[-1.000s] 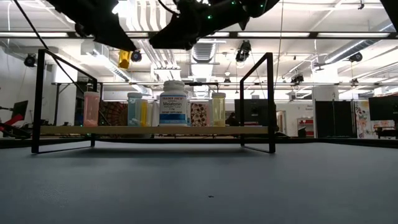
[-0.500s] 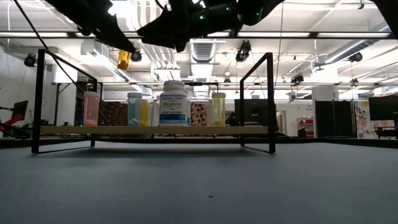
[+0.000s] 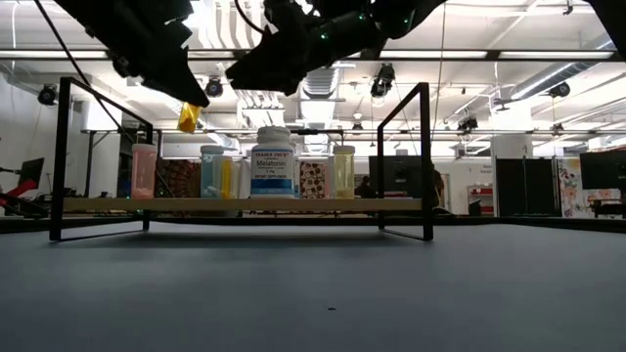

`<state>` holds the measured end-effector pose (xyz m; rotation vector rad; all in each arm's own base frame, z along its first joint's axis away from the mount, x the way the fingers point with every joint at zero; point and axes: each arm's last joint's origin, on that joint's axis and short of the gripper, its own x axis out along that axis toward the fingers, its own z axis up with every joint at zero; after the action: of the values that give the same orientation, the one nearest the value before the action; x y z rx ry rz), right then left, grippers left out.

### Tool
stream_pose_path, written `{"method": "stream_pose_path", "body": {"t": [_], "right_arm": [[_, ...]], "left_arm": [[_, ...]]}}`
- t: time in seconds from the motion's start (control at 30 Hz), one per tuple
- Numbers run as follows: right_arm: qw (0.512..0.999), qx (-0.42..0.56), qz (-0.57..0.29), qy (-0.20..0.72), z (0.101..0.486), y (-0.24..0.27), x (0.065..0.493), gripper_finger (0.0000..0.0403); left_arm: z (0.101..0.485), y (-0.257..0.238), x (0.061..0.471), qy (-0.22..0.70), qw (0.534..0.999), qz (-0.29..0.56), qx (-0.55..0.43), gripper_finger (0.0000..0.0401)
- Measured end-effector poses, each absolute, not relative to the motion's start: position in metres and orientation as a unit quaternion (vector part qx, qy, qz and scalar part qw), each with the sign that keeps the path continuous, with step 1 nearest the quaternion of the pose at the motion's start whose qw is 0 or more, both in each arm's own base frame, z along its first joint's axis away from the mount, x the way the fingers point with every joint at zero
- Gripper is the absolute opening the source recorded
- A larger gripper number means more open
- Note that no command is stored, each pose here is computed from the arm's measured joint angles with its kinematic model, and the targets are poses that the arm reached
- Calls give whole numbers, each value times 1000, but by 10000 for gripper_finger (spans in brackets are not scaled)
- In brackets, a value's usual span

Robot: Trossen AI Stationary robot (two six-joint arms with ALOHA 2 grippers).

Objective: Pick and place medicine bottles onto shelf by color
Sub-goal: Put the orange pill bottle on the shelf

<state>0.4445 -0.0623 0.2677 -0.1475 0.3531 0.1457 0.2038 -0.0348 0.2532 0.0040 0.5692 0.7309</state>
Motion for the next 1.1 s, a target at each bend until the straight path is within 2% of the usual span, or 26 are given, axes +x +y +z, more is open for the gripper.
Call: {"method": "stream_pose_path", "body": {"t": [0.23,0.43,0.77,1.1], "right_arm": [[972,-74,77,208,263,-63,441,219],[969,-79,77,222,268,-64,435,219],[968,-86,79,224,268,-64,432,219],[968,-85,79,224,268,-64,432,219]], "left_arm": [[252,-36,206,251,888,375,-89,112],[246,-33,200,231,857,427,-169,112],[223,-35,212,265,843,450,-127,112],[225,-36,215,270,846,445,-115,112]]}}
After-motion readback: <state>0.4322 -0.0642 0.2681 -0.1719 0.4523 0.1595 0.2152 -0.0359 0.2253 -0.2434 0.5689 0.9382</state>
